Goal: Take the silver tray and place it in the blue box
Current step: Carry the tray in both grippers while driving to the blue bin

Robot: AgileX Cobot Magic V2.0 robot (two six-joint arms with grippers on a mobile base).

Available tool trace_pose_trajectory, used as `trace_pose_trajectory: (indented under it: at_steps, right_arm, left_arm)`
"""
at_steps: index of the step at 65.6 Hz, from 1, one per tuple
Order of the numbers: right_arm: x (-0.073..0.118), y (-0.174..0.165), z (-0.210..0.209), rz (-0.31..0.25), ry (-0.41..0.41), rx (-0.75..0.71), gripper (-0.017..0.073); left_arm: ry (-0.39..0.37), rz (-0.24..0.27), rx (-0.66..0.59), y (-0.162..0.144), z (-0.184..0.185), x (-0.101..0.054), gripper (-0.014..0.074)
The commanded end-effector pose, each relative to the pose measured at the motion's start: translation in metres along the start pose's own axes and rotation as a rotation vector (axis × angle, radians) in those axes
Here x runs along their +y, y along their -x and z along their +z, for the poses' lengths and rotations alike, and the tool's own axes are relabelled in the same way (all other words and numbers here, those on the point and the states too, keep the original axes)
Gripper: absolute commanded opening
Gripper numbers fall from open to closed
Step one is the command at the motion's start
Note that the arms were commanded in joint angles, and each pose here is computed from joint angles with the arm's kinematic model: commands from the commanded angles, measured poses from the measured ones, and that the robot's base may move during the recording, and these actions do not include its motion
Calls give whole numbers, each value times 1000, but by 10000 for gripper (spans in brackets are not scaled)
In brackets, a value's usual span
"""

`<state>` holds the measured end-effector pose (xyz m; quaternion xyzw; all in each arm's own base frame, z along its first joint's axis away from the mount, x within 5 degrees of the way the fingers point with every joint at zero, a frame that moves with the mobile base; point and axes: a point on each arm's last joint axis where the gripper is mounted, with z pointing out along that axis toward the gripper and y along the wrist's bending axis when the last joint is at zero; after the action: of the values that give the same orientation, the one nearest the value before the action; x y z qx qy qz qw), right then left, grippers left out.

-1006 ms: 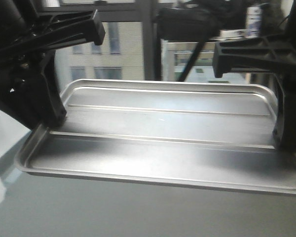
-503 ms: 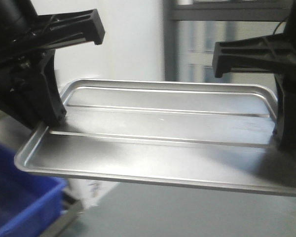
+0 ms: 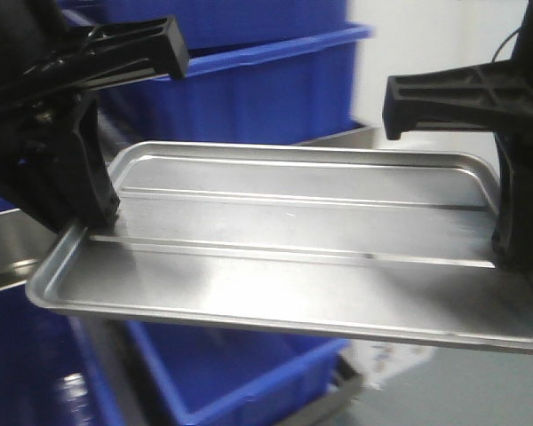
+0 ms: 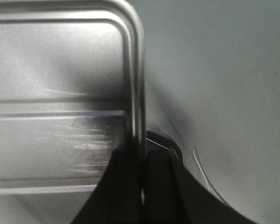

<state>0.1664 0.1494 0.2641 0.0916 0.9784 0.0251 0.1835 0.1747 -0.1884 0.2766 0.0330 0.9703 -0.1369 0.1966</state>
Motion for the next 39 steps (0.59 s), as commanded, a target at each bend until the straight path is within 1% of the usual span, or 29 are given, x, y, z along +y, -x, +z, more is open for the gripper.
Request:
trace_pose_trajectory:
  at_steps: [1,9,39]
  right_arm:
    - [-14,4,-11,-7,-111,-21,54]
    - [-16,3,-11,-7,-135,-10,54]
    - [-20,2,-12,-5,-171,6,54]
  left_arm:
    - [14,19,-60,7,-15,3,-104]
    - [14,19,-60,7,-15,3,-104]
    - [14,19,-60,7,-15,3,-104]
